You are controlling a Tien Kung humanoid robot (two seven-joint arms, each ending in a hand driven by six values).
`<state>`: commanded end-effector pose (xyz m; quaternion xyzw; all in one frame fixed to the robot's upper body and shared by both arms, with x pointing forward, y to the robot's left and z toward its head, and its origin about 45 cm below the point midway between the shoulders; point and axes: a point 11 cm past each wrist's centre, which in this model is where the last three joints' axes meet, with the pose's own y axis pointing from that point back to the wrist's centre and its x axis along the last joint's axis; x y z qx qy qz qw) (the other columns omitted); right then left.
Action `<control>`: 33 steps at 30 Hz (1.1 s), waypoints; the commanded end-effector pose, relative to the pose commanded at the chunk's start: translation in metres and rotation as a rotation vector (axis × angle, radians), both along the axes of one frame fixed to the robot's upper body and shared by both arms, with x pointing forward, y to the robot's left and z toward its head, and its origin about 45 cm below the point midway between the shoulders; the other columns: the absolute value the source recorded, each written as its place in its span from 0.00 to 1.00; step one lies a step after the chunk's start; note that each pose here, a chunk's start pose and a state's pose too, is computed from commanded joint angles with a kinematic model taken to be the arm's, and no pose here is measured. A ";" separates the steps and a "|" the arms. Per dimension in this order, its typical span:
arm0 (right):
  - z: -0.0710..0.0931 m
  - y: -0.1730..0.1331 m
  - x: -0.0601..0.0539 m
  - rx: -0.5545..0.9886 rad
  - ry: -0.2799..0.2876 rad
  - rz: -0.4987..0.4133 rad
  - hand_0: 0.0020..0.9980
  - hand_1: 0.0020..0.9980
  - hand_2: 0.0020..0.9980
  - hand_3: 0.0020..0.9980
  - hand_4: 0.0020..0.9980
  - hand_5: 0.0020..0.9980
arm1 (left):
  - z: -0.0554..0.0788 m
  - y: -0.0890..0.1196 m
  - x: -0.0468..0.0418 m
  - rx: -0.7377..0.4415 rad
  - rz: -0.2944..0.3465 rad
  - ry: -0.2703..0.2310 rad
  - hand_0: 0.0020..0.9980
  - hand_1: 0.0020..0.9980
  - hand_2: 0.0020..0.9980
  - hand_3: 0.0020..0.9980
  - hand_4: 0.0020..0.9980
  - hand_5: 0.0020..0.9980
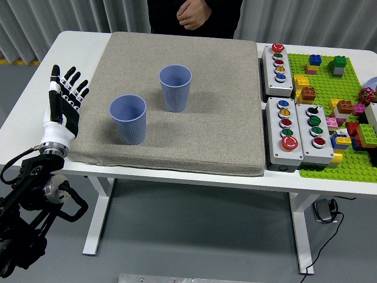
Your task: Pick cup pour cup place
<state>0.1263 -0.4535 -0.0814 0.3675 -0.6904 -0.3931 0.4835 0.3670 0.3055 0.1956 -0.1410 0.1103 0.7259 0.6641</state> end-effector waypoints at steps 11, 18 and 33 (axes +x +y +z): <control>-0.001 0.000 -0.005 0.000 0.010 0.002 0.70 0.66 0.61 0.60 0.01 0.37 | -0.001 -0.005 -0.0028 -0.006 -0.008 0.002 0.90 0.88 0.94 0.90 0.81 1.00; -0.002 0.001 -0.006 0.001 0.014 0.004 0.70 0.66 0.61 0.60 0.01 0.36 | -0.002 -0.011 -0.0037 -0.010 -0.017 0.001 0.90 0.88 0.94 0.89 0.81 1.00; -0.001 0.000 -0.002 0.000 0.006 0.005 0.70 0.65 0.60 0.60 0.02 0.36 | 0.000 -0.018 -0.0024 0.014 -0.030 -0.004 0.90 0.88 0.94 0.90 0.81 1.00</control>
